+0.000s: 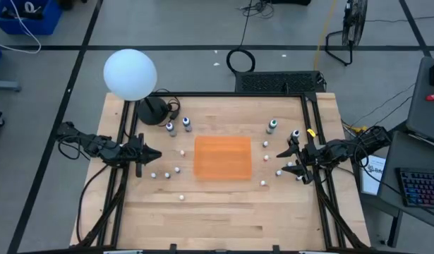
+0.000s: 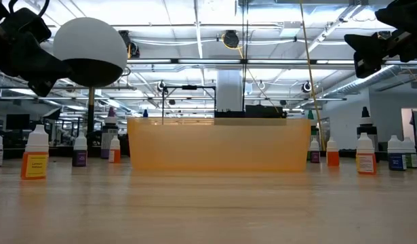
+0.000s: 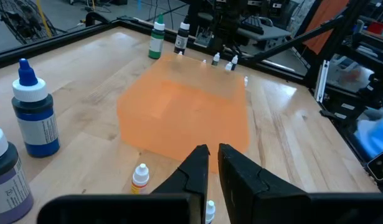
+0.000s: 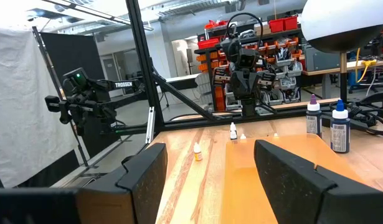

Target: Pick & Place food coloring

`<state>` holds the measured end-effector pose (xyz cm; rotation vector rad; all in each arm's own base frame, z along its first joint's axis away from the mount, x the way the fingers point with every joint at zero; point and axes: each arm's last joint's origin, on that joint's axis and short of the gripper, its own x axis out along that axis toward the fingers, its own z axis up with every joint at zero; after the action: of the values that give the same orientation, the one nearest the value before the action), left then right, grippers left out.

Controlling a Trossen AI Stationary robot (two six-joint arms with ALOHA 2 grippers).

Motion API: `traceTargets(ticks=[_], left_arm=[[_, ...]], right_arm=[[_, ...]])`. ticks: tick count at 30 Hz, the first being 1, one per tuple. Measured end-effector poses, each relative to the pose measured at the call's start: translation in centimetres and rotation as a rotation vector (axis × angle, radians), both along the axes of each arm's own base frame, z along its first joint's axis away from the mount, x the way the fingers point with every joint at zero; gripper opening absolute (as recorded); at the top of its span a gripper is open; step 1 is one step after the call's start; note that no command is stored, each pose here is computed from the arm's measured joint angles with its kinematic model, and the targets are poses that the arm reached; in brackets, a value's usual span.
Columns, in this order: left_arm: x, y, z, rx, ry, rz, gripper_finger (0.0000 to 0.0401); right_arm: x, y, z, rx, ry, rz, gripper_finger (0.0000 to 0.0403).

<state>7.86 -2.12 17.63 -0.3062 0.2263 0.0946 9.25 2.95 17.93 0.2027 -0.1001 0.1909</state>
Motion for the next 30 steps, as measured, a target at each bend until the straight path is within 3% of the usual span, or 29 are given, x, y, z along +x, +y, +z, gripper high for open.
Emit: traceTargets(ticks=[21, 30], left_arm=[[0.0, 0.0, 0.0, 0.000, 0.000, 0.000, 0.0042], [0.0, 0.0, 0.0, 0.000, 0.000, 0.000, 0.0042]], right_arm=[[0.0, 0.0, 0.1, 0.004, -0.010, 0.000, 0.0228], [-0.4, -0.2, 1.9, 0.149, -0.174, 0.001, 0.0228]])
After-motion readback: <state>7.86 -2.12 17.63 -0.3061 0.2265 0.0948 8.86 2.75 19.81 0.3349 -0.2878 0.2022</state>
